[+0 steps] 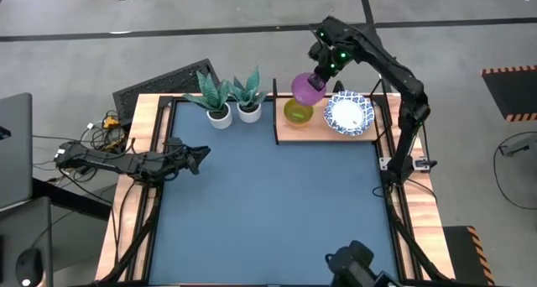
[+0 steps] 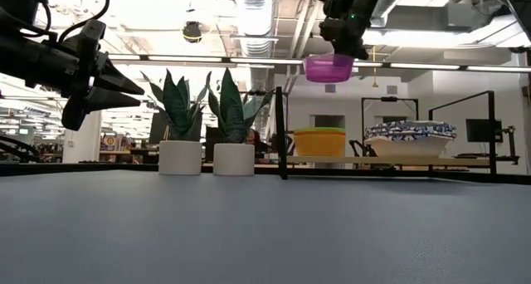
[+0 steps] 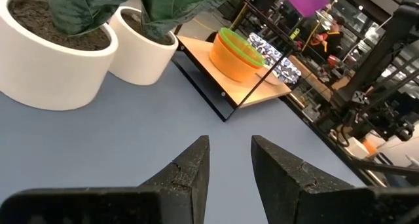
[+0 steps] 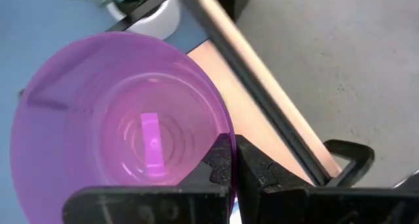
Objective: Place and stack bowls onto a shelf
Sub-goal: Stack the violet bowl on the green bowl on the shelf
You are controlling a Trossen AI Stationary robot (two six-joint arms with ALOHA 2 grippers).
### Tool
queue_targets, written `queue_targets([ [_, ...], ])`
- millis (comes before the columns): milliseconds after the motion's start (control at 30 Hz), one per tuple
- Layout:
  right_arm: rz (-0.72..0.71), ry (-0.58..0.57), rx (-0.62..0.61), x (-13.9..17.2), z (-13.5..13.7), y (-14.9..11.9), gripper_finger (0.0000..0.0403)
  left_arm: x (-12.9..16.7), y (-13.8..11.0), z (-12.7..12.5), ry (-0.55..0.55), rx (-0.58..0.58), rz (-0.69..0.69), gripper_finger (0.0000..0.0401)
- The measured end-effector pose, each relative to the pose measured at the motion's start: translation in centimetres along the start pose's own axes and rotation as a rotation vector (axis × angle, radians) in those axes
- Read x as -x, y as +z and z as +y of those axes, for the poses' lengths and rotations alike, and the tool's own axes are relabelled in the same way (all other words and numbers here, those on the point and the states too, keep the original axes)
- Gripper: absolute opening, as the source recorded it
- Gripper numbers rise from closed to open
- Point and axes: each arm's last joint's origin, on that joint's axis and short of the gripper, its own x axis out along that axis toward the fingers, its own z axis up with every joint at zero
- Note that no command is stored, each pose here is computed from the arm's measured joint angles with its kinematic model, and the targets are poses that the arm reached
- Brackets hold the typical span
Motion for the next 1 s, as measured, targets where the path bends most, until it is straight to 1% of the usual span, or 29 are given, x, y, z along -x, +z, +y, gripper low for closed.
queue_targets([
  [100,0.033,0.016,0.064,0.1,0.8,-0.3,0.0023,0.0,0.0,0.0,0.006,0.000,-0.005,0.0098],
  [167,0.033,0.016,0.087,0.8,0.9,-0.7,0.0023,0.0,0.0,0.0,0.013,0.005,-0.012,0.0098],
  [267,-0.008,0.003,0.076,3.1,0.5,-1.5,0.0023,0.0,0.1,0.1,0.022,0.018,-0.021,0.0098],
  [333,-0.030,0.003,0.062,4.2,0.3,-2.6,0.0023,0.0,0.1,0.1,0.034,0.019,-0.031,0.0098],
  [433,-0.064,0.004,0.027,4.3,0.5,-5.0,0.0023,0.0,0.2,0.2,0.066,0.024,-0.060,0.0098],
  [567,-0.136,0.013,0.001,3.0,2.0,-8.2,0.0023,0.0,0.2,0.4,0.110,0.048,-0.102,0.0098],
  [667,-0.247,0.003,-0.017,1.7,2.7,-8.8,0.0023,0.0,0.3,0.4,0.122,0.056,-0.114,0.0098],
  [733,-0.313,0.006,-0.038,0.9,2.8,-8.4,0.0023,0.0,0.3,0.4,0.128,0.066,-0.121,0.0098],
  [800,-0.334,0.005,-0.054,-0.3,2.5,-7.7,0.0023,0.1,0.3,0.5,0.135,0.068,-0.127,0.0098],
  [1000,-0.233,-0.010,-0.110,-4.9,0.5,-5.7,0.0023,0.1,0.3,0.5,0.152,0.092,-0.146,0.0098],
])
